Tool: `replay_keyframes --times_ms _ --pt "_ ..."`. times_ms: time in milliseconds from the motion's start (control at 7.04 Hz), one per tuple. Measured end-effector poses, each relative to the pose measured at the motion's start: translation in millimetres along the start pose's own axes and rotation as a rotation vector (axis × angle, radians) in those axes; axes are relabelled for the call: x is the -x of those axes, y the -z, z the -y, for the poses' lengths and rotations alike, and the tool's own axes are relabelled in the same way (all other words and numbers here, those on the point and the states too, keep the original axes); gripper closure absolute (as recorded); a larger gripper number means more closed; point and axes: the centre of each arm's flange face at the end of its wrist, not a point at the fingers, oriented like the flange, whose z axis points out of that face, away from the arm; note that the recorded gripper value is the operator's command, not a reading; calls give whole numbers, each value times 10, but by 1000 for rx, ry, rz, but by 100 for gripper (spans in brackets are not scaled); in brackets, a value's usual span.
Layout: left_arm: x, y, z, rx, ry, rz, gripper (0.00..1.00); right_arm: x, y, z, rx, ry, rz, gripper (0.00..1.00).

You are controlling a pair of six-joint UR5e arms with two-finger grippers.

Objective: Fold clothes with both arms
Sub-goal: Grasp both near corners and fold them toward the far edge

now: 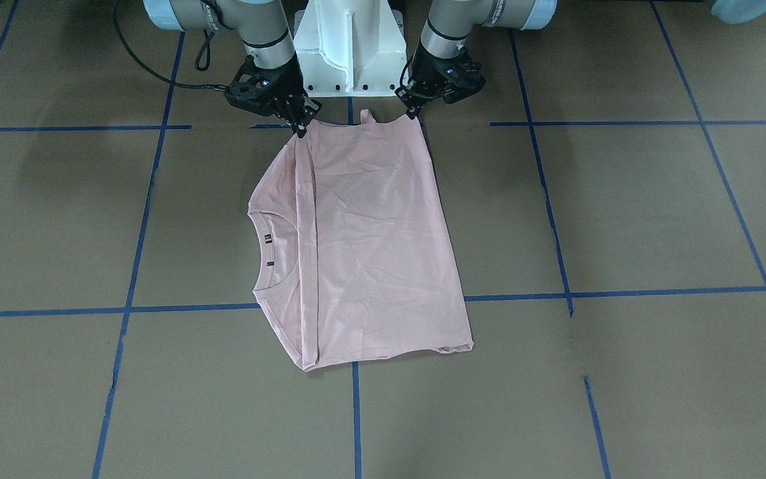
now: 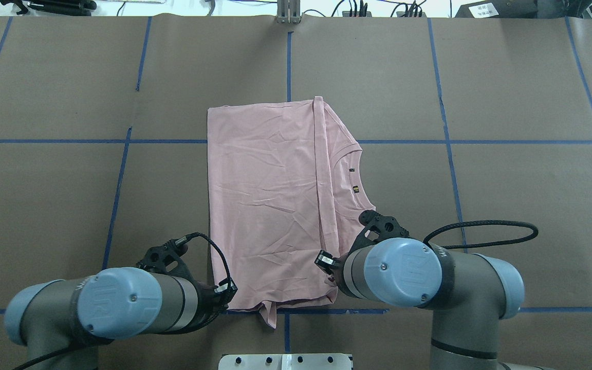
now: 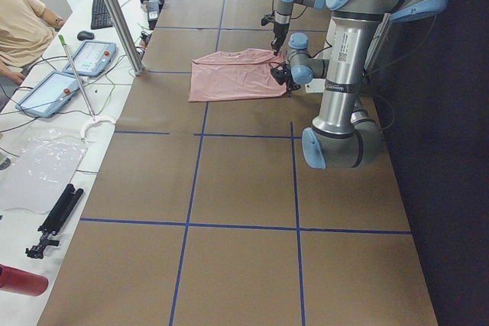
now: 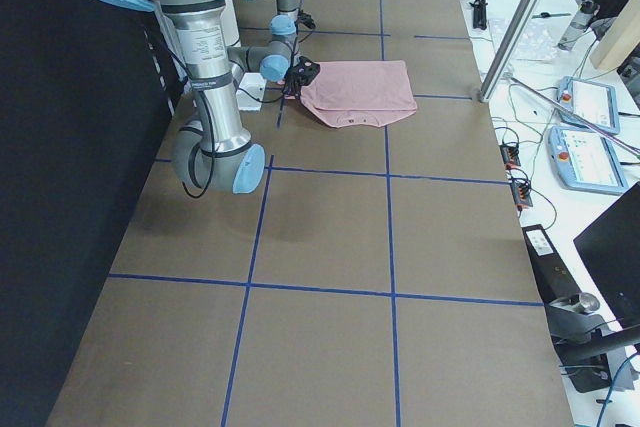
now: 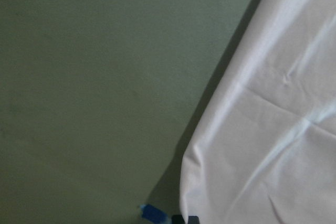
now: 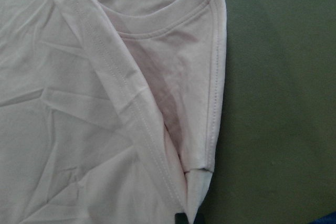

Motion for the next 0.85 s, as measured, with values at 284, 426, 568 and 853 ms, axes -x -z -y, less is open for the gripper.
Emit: replay_keyframes --times_ms 284,426,568,853 --pt "-238 860 37 -20 20 -51 100 -218 518 142 24 -6 53 100" --pt "-469 951 323 -81 34 -72 100 -99 573 407 7 -17 65 100" --pt "-737 846 703 -157 27 -66 100 238 528 787 -18 -24 74 100" --pt "-987 505 1421 -261 8 -43 100 994 290 1487 -58 -68 51 100"
